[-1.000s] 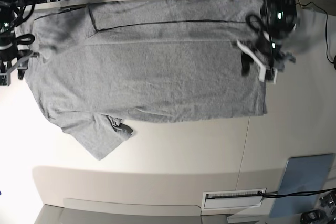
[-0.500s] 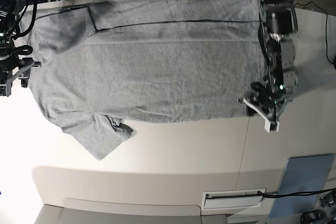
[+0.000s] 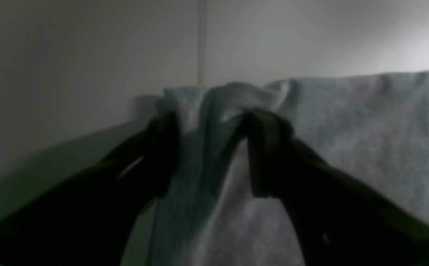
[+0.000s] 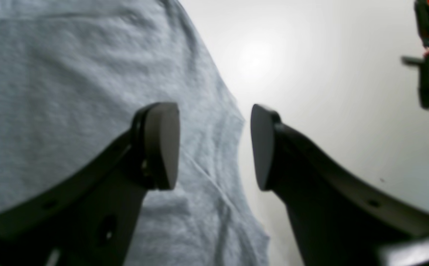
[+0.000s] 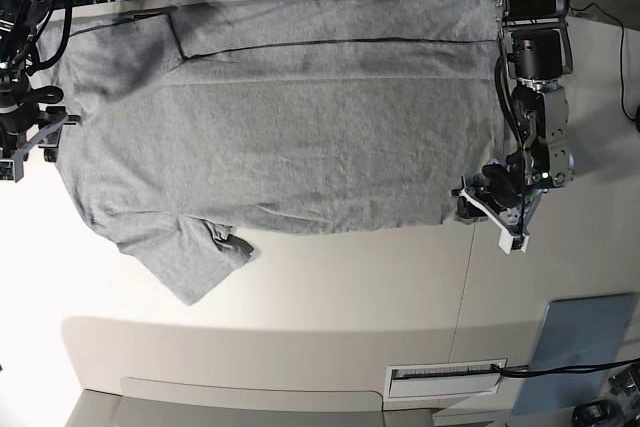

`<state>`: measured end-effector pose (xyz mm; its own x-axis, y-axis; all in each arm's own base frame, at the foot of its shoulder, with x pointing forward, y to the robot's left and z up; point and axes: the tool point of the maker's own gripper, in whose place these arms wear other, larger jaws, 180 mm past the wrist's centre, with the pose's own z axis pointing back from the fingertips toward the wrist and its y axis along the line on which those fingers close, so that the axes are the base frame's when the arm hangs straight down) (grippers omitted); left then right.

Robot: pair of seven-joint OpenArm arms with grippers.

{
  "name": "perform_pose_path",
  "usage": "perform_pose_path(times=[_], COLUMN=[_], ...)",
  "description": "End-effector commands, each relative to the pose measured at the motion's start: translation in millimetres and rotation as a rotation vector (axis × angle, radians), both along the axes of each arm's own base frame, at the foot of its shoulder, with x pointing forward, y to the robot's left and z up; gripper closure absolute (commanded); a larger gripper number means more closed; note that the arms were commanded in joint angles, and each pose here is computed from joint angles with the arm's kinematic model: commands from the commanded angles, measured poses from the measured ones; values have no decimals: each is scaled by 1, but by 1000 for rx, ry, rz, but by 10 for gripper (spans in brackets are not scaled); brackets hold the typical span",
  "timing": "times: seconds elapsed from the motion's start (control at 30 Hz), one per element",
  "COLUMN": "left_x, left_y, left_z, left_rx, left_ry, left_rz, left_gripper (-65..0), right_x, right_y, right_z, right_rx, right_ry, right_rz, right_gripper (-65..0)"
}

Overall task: Fold the T-shirt properly
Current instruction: 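Release the shirt and move the left gripper to the hem corner, then move the right gripper to the other hem corner and grasp it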

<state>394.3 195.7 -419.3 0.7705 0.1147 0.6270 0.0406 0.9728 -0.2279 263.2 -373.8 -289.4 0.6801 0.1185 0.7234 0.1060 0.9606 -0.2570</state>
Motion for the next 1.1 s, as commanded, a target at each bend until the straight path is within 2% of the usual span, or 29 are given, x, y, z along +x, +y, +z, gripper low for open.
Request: perform_pose_path(times=[0.0, 0.1, 0.13, 0.23, 0.33, 0.47, 0.7, 0.9, 1.07], left_x=[8, 10, 10, 10, 10, 9, 6, 5, 5], left_y=[3, 6, 8, 10, 10, 6, 5, 5, 5], left_z=[11, 12, 12, 11, 11, 11, 8, 7, 7], left_rx=[4, 12, 14, 14, 14, 12, 12, 12, 13], left_ry=[-22, -30, -30, -24, -22, -27, -17, -13, -11], left_rz=[-6, 8, 27, 48, 46, 12, 9, 8, 8], left_gripper=[-225, -18, 0, 0, 0, 0, 0, 0, 0], right_x=[8, 11, 14, 25, 50, 97, 173, 207, 216], right_y=[-6, -5, -5, -2, 6, 15, 22, 27, 35], right_z=[18, 22, 26, 32, 21, 5, -18, -37, -61], right_rx=[-35, -38, -41, -39, -13, -30, 20, 43, 30], right_ry=[-51, -79, -102, -146, -124, -66, 64, 175, 240], right_rz=[7, 15, 22, 42, 78, 122, 158, 201, 214], right_gripper=[-305, -305, -305, -305, -305, -305, -305, -305, -305])
